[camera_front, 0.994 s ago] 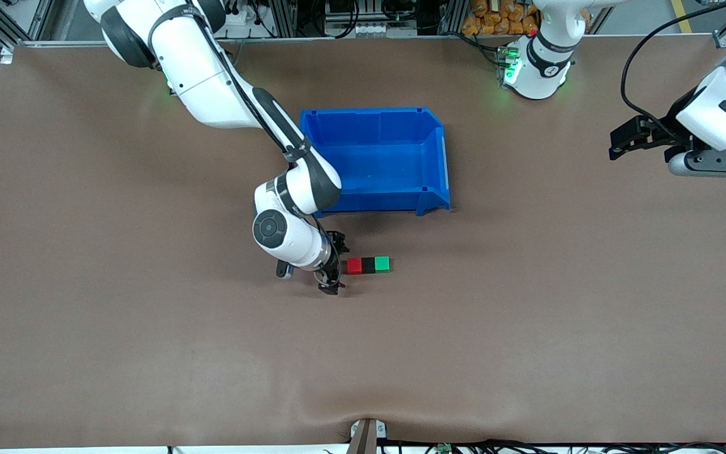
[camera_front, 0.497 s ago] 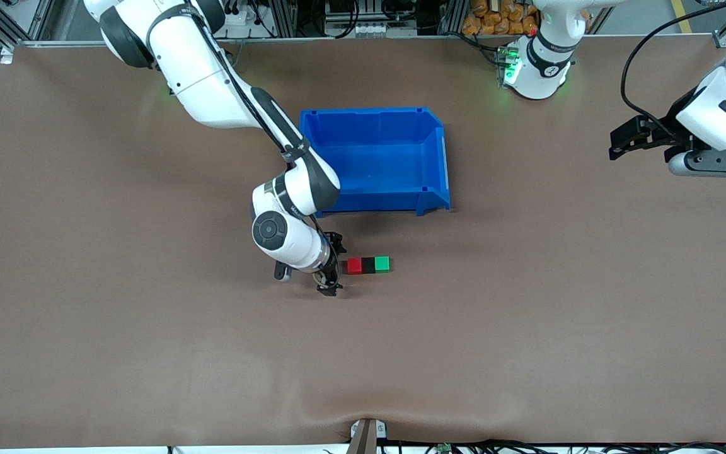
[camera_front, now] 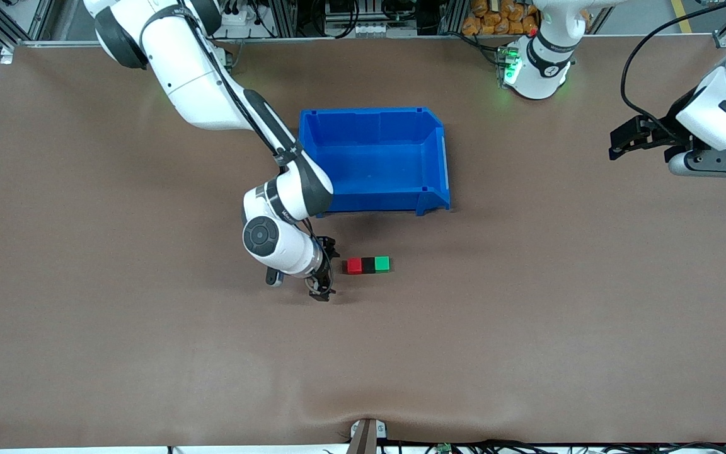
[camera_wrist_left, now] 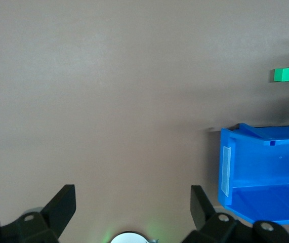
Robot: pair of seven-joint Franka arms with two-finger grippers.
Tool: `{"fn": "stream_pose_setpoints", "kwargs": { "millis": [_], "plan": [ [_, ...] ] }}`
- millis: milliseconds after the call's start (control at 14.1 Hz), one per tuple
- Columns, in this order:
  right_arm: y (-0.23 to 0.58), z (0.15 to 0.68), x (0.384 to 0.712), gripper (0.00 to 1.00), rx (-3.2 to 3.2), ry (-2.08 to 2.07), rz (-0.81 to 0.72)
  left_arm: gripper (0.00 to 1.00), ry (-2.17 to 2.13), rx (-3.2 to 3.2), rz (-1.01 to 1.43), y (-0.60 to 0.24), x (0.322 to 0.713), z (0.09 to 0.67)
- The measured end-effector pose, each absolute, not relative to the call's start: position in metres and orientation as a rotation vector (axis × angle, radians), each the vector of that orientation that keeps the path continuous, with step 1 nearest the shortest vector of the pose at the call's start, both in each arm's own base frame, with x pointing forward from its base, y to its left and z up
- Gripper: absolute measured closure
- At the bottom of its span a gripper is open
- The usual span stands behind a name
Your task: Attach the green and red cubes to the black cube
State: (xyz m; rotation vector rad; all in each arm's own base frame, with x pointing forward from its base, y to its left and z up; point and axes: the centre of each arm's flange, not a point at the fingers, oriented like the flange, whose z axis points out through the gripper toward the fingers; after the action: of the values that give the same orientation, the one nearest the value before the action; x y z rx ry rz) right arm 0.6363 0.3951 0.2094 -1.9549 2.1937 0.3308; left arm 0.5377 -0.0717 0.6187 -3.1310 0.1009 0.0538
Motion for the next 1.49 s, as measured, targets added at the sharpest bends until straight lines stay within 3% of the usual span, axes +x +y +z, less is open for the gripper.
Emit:
{"fn": "stream_pose_setpoints", "kwargs": {
  "millis": [1491],
  "plan": [
    [0.344, 0.249, 0.668, 0.00, -2.061, 2.101, 0.354, 0.00, 0.109, -3.131, 0.050, -0.074, 0.538, 0.619]
  ]
}}
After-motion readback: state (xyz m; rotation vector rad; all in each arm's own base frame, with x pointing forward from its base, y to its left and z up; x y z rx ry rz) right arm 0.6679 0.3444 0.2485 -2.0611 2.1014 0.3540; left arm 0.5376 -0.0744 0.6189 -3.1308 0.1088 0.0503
